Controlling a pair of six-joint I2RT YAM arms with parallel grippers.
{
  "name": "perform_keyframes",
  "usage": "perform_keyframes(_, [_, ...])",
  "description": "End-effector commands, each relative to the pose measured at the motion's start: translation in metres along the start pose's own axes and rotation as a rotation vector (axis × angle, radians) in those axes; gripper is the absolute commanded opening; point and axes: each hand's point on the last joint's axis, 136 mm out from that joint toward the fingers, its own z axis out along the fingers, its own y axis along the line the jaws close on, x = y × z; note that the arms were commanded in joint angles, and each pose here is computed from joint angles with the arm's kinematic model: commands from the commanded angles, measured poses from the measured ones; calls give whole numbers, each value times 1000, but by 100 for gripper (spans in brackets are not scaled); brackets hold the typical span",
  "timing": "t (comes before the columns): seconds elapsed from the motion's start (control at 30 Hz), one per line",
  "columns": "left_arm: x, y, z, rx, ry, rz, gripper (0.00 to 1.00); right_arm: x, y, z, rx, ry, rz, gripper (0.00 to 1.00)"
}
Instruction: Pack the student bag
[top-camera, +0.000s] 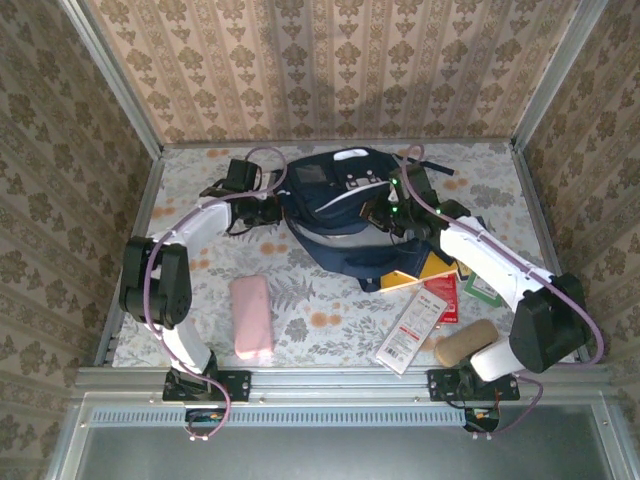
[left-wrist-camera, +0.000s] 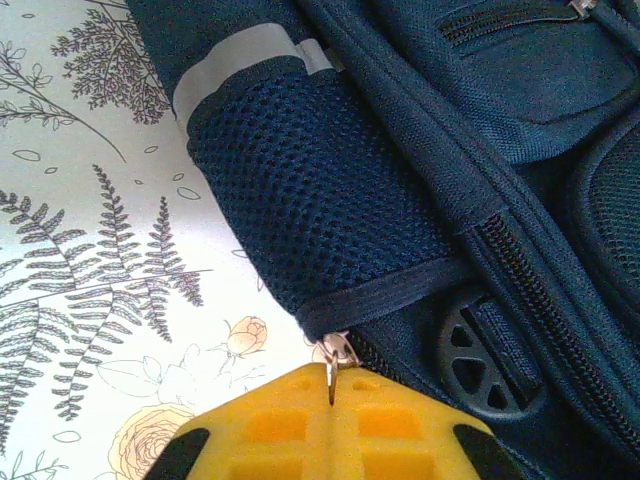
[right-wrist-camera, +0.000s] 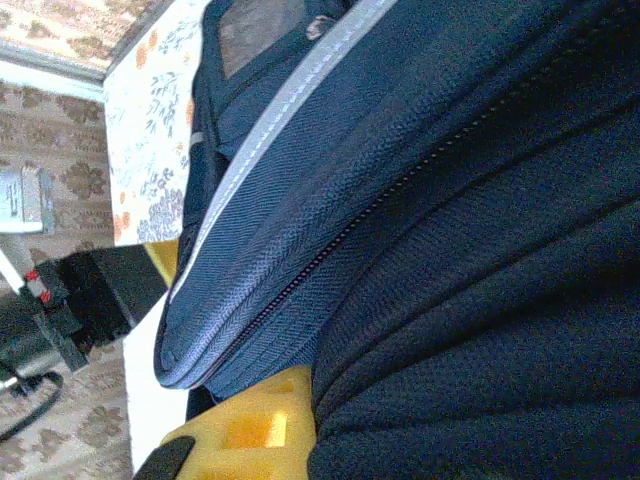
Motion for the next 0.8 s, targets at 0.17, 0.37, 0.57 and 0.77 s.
perform_keyframes(0.17, [-26, 1, -69, 76, -194, -158, 49, -2, 74, 4, -3, 4, -344, 0])
perform_keyframes(0.37, [-19, 13, -139, -40, -336, -154, 61, 1, 124, 30, -54, 30, -415, 0])
perform_keyframes(0.57, [-5, 19, -178, -102, -430, -119, 62, 19, 147, 71, -70, 110, -498, 0])
perform_keyframes(0.77, [19, 14, -169, -56, -383, -110, 62, 21, 101, 116, 141, 143, -547, 9])
